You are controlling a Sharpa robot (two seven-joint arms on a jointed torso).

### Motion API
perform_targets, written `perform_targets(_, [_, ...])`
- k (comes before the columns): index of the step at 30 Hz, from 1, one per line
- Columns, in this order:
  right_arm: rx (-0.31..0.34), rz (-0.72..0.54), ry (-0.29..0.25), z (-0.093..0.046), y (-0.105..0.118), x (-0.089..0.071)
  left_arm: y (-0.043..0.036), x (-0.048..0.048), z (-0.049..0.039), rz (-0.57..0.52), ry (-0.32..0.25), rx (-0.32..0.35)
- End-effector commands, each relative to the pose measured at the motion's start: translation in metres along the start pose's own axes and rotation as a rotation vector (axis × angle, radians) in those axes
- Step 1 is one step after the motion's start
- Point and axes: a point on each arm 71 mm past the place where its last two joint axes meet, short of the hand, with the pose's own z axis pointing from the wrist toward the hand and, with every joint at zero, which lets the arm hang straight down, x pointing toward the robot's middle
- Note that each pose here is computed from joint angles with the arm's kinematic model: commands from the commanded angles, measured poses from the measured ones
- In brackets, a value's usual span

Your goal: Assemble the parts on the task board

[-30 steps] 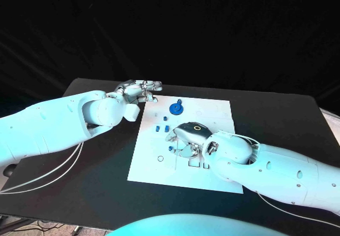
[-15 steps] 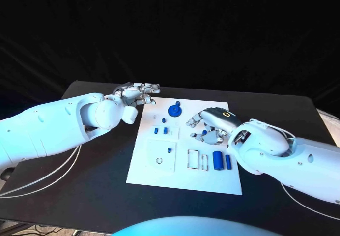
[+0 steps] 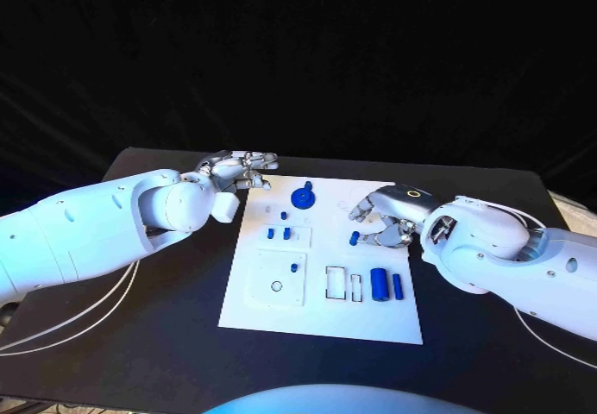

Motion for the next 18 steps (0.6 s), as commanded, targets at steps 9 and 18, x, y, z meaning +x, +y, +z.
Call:
perform_targets(9, [-0.017, -0.061, 0.097, 0.007, 0.004, 0.011, -0.0002, 0.0024, 0.0000, 0.003, 0.023, 0.006])
perform_targets(18, [-0.032, -0.050, 0.100, 0.012, 0.008, 0.015, -0.0001, 0.0025, -0.0001, 0.003, 0.024, 0.005])
